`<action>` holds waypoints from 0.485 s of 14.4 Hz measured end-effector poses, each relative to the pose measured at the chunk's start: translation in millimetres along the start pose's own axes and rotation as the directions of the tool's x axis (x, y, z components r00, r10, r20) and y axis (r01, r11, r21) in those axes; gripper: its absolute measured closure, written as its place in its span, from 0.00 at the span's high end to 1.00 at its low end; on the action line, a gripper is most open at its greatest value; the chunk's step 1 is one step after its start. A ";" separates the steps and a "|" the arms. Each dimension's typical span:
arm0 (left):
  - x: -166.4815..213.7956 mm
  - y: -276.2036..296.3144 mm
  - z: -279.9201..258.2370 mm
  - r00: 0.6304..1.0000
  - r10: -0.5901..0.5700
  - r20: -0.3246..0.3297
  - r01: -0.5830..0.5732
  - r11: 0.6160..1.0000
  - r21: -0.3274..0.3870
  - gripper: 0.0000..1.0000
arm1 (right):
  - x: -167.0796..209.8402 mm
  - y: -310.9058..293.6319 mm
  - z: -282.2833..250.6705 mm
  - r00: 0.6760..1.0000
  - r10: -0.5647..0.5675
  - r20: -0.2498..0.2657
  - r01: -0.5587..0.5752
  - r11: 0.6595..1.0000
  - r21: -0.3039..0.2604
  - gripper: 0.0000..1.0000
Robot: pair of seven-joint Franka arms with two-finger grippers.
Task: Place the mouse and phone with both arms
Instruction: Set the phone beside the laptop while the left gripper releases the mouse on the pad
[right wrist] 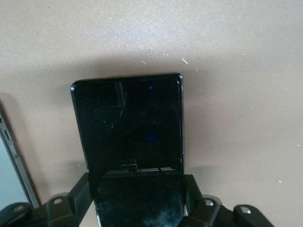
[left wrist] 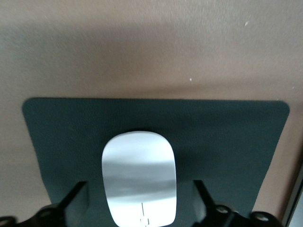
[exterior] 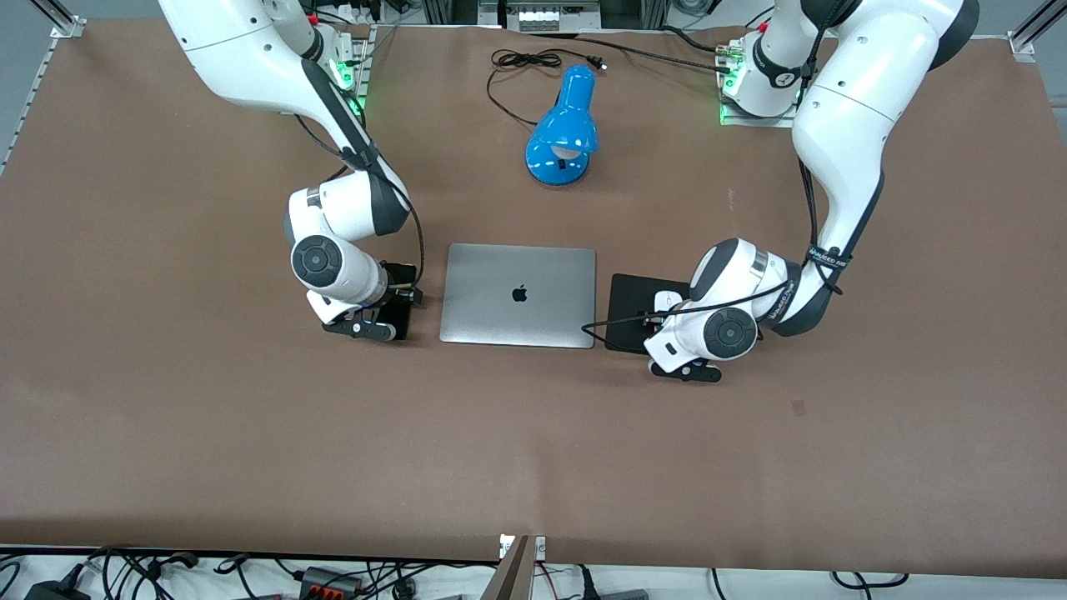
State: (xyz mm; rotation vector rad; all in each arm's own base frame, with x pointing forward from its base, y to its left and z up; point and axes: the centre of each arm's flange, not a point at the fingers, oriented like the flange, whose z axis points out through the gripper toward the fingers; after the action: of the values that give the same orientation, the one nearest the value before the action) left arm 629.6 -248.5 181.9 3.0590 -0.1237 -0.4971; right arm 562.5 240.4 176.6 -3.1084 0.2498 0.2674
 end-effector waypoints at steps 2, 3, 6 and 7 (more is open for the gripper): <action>6.1 -14.4 -24.9 0.999 -0.024 -0.036 0.023 1.000 -0.010 1.00 | -0.2 -8.2 0.5 1.000 0.010 0.001 -0.010 1.000 0.012 0.81; 6.6 -27.4 -43.5 0.998 -0.042 -0.048 0.042 0.999 -0.012 1.00 | -1.0 -13.9 -0.1 1.000 0.012 -0.002 -0.012 1.000 0.015 0.81; -5.6 -72.5 -114.0 0.991 -0.105 -0.082 0.105 0.994 -0.006 1.00 | -2.5 -24.0 0.3 1.000 0.011 -0.005 -0.011 1.000 0.018 0.81; -12.0 -93.3 -139.1 0.986 -0.135 -0.098 0.135 0.991 -0.006 1.00 | -2.8 -25.0 1.6 1.000 0.010 -0.004 -0.010 1.000 0.017 0.81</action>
State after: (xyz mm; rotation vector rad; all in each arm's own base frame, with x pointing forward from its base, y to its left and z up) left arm 669.3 -150.8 312.7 3.0991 0.0872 -0.3519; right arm 563.5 265.6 175.5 -3.0918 0.2661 0.2574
